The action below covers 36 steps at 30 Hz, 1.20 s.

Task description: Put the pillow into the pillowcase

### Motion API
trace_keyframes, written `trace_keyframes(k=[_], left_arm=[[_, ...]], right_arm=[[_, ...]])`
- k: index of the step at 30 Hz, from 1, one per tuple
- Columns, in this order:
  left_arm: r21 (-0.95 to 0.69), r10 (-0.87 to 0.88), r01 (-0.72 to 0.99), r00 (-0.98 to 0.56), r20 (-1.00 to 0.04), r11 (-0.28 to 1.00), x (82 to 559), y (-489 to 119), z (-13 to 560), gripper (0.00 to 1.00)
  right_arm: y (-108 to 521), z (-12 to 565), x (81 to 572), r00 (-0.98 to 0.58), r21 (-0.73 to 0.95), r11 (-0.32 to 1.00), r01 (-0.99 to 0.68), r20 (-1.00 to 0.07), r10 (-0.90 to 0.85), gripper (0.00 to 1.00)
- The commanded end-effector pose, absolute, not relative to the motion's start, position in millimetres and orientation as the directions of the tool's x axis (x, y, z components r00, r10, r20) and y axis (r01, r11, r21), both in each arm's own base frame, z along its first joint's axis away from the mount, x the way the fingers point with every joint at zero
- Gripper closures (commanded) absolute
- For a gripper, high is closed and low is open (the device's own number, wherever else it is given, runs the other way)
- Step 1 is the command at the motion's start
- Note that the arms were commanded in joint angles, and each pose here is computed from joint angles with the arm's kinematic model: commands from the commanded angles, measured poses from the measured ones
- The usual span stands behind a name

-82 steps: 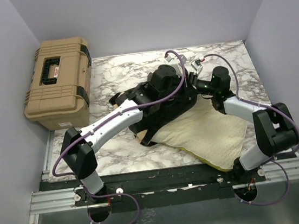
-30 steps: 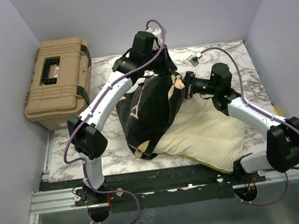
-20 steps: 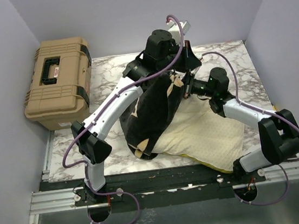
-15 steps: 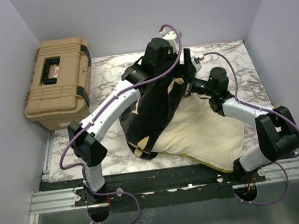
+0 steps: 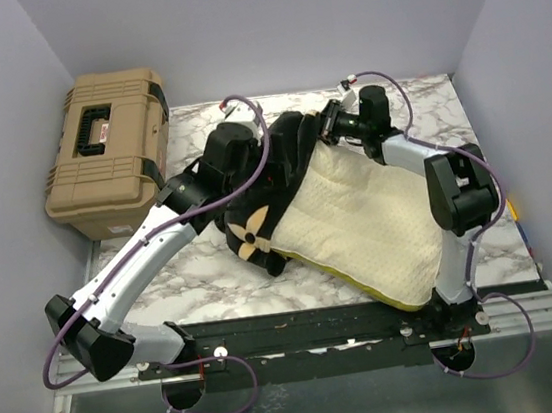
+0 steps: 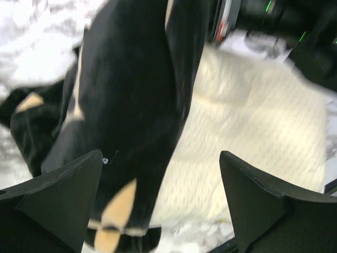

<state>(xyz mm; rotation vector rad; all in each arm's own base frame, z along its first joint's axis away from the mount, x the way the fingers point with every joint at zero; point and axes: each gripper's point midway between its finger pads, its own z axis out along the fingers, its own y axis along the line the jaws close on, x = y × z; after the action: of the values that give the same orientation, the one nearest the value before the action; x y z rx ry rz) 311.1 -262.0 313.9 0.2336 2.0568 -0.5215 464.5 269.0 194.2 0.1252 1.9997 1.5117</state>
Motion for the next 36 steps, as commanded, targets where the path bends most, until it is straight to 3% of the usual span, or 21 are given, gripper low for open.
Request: trace_keyframes(k=[1, 3, 6, 9, 14, 23, 25, 27, 32, 36], left_arm=[[-0.270, -0.020, 0.277, -0.664, -0.748, 0.922, 280.7, -241.5, 240.2, 0.07], [-0.293, -0.042, 0.241, -0.702, -0.711, 0.925, 268.6, -235.3, 220.9, 0.07], [-0.333, -0.073, 0.206, -0.745, -0.663, 0.920, 253.0, -230.6, 199.9, 0.08], [-0.351, -0.086, 0.187, -0.769, -0.633, 0.917, 240.6, -226.0, 183.2, 0.09], [-0.346, -0.073, 0.168, -0.807, -0.586, 0.923, 228.2, -221.0, 155.2, 0.14], [-0.290, -0.078, 0.078, -0.867, -0.493, 0.954, 221.6, -215.2, 89.7, 0.26], [-0.283, -0.086, 0.063, -0.871, -0.485, 0.957, 221.9, -215.0, 77.7, 0.35], [-0.290, -0.094, 0.058, -0.871, -0.482, 0.955, 222.1, -216.2, 70.5, 0.50], [-0.338, -0.126, 0.059, -0.857, -0.500, 0.939, 223.2, -220.7, 74.7, 0.98], [-0.413, -0.166, 0.074, -0.840, -0.517, 0.908, 221.5, -228.3, 90.5, 1.00]], right_arm=[[253.0, 191.2, 504.3, -0.755, 0.831, 0.472, -0.294, -0.505, 0.418, 0.93], [238.6, 180.6, 508.4, -0.749, 0.766, 0.578, -0.281, -0.552, 0.367, 0.73], [202.1, 161.6, 500.0, -0.751, 0.615, 0.761, -0.204, -0.597, 0.281, 0.35], [159.9, 150.1, 481.5, -0.762, 0.433, 0.893, -0.124, -0.618, 0.193, 0.15], [122.9, 144.6, 437.4, -0.806, 0.261, 0.960, -0.097, -0.587, 0.078, 0.08], [155.8, 156.1, 338.0, -0.831, 0.355, 0.889, -0.290, -0.555, -0.049, 0.08], [181.1, 146.6, 308.7, -0.824, 0.358, 0.860, -0.363, -0.555, -0.116, 0.08], [210.4, 132.3, 278.5, -0.805, 0.329, 0.833, -0.444, -0.555, -0.210, 0.08], [262.5, 102.2, 236.7, -0.690, 0.185, 0.783, -0.594, -0.618, -0.377, 0.06], [289.0, 94.6, 243.0, -0.573, 0.037, 0.769, -0.638, -0.690, -0.442, 0.06]])
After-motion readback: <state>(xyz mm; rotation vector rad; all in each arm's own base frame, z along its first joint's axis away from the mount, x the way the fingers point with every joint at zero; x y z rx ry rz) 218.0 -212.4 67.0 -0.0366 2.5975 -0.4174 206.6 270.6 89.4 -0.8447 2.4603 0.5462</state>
